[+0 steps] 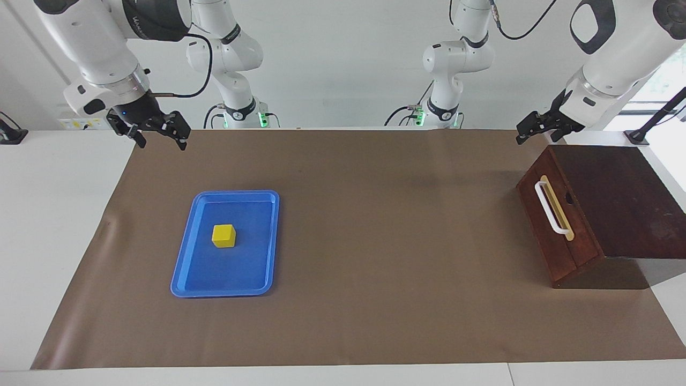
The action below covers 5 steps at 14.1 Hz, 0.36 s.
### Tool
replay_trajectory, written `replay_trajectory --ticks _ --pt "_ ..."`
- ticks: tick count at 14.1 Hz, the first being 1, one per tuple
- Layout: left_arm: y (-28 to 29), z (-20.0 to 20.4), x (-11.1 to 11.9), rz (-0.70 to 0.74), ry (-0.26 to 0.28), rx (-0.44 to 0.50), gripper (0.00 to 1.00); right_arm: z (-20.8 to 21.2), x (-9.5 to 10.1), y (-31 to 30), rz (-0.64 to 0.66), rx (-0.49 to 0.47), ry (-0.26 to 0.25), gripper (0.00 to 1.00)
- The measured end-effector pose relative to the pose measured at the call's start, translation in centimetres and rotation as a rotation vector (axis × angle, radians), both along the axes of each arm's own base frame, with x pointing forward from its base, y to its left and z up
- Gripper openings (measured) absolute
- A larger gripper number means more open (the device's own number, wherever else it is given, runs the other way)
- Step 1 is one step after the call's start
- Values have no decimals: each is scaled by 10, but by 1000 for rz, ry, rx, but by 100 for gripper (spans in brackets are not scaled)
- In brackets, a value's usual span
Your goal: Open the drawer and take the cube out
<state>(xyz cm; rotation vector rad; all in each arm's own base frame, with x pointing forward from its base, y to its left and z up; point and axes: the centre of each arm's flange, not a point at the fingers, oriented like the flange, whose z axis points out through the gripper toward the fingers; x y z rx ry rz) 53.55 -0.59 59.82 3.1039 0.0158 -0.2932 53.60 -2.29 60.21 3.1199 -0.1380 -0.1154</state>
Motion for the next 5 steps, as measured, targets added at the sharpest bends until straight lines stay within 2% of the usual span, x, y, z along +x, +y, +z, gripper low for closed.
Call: replay_trajectory --ticks 5 --pt "-17 0 0 -32 -6 2 100 0 0 0 0 0 0 100"
